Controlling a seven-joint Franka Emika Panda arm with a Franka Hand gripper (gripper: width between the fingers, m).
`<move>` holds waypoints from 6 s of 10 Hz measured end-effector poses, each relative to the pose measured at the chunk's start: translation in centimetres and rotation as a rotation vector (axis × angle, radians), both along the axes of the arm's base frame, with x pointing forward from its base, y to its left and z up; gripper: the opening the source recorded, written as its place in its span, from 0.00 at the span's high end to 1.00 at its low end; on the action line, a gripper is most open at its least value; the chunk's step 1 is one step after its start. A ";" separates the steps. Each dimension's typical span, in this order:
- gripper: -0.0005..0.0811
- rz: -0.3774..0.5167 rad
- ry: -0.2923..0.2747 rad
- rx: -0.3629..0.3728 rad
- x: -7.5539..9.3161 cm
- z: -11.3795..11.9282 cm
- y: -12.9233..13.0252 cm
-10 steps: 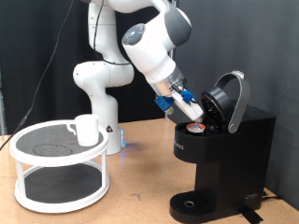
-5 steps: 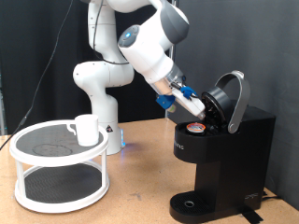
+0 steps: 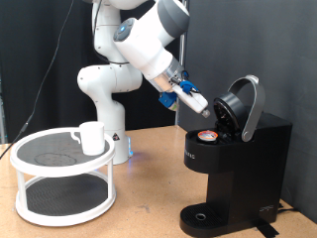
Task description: Make a cup of coffee with the keurig machine
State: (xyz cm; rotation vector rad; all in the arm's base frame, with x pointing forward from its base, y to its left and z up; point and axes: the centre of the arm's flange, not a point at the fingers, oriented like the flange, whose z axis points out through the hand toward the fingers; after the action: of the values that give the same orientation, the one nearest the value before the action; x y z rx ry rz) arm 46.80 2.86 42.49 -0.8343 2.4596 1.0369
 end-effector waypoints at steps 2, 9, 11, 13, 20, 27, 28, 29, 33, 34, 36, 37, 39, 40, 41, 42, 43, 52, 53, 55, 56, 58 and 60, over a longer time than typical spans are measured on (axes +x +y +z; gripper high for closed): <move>0.09 -0.016 -0.019 0.100 -0.2 2.4 -0.8; 0.09 -0.088 -0.147 0.161 0.1 11.9 -3.2; 0.09 -0.086 -0.152 0.170 0.2 12.1 -2.9; 0.09 -0.096 -0.174 0.184 1.2 13.7 -1.5; 0.09 0.000 -0.126 -0.037 5.4 15.2 6.9; 0.09 0.148 -0.096 -0.162 8.4 13.2 15.7; 0.09 0.164 -0.091 -0.166 8.7 12.7 17.0; 0.09 0.177 -0.086 -0.166 9.0 12.3 18.3; 0.09 0.227 -0.070 -0.218 10.0 10.8 21.6; 0.09 0.231 -0.075 -0.228 10.0 10.8 21.4; 0.25 0.241 -0.090 -0.237 9.8 10.9 20.8; 0.42 0.240 -0.086 -0.242 9.4 10.7 20.1; 0.64 0.228 -0.063 -0.255 8.1 10.2 18.5; 0.82 0.220 -0.048 -0.261 7.4 9.9 17.6; 0.82 0.211 -0.035 -0.267 6.7 9.5 16.8; 0.95 0.203 -0.029 -0.269 6.0 9.4 16.2; 0.95 0.191 -0.027 -0.269 5.3 9.4 15.6; 0.99 0.054 0.035 -0.335 2.2 7.2 5.6; 0.99 0.050 0.045 -0.352 2.1 6.7 4.9; 0.99 0.044 0.067 -0.392 1.8 5.5 3.4; 0.99 0.037 0.083 -0.418 1.6 4.5 2.3; 0.99 0.007 0.096 -0.453 1.3 2.9 0.3; 0.99 -0.025 0.108 -0.482 0.9 1.1 -1.9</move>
State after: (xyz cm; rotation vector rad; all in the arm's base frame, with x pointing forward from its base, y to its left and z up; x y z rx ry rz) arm 47.68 0.94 43.56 -0.8977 2.8551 0.4897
